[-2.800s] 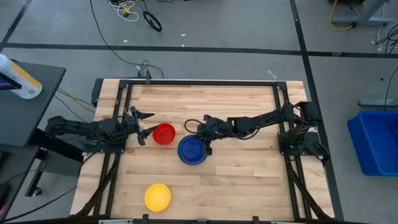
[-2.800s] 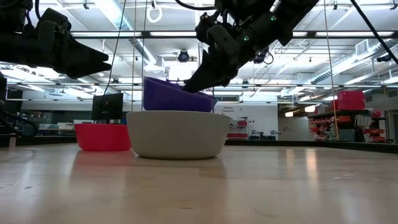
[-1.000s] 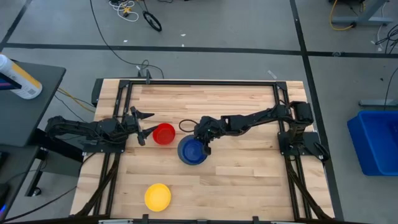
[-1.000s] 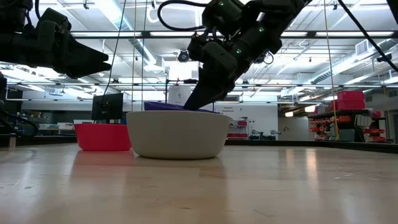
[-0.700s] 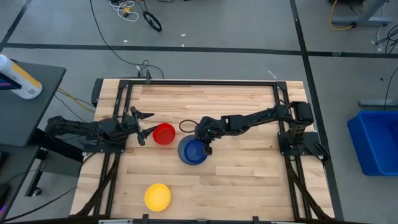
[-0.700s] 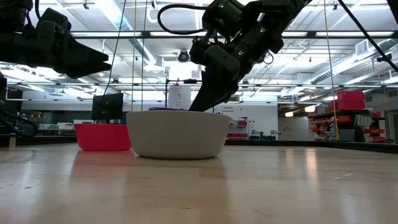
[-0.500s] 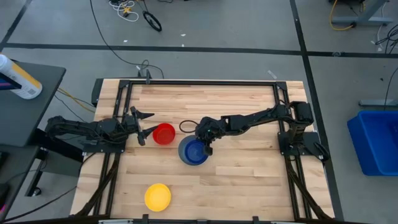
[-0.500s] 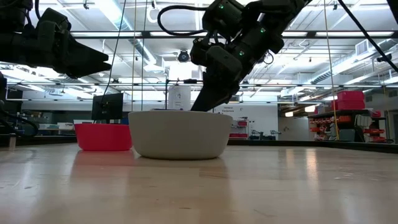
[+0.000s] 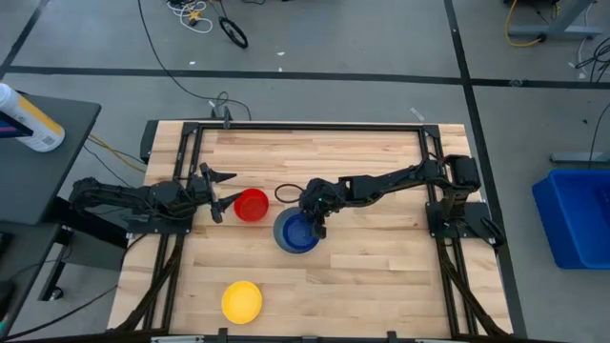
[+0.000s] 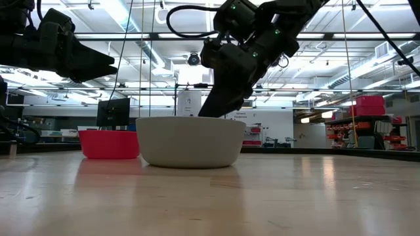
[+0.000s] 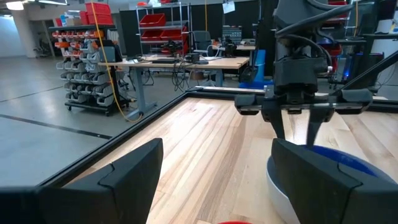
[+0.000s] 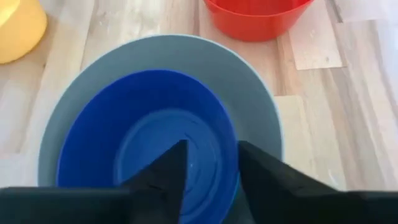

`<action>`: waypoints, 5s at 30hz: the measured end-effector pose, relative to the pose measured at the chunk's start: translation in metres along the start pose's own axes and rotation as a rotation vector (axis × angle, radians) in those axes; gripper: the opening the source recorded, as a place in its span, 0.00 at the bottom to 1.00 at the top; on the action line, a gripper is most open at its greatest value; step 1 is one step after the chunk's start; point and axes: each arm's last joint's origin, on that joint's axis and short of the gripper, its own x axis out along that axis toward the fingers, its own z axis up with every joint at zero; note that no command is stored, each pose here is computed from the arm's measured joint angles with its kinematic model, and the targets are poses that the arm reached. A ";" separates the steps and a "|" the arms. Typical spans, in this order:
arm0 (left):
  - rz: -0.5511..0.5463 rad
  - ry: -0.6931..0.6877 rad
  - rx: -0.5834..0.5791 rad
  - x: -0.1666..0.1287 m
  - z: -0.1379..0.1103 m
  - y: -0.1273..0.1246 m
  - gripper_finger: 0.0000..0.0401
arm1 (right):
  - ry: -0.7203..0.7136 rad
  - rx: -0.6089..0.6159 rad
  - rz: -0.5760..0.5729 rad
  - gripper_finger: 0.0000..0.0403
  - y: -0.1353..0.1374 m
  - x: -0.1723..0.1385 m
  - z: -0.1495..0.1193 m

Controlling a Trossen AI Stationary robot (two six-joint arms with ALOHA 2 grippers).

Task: Nest bowls inside each other
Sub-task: Stack the dark blue bowl on the blue bowl, then stack the red bowl on the dark blue bowl

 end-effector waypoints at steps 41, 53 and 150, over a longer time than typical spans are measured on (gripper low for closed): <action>0.000 0.000 0.005 0.000 0.000 0.000 0.77 | -0.162 -0.185 0.030 0.52 -0.004 0.033 0.085; 0.031 0.083 -0.020 0.005 -0.008 -0.002 0.77 | -0.109 -0.193 -0.146 0.58 -0.010 0.003 0.086; 0.224 0.301 -0.245 0.020 -0.037 -0.008 0.77 | -0.786 -0.382 0.086 0.42 0.046 -0.155 -0.196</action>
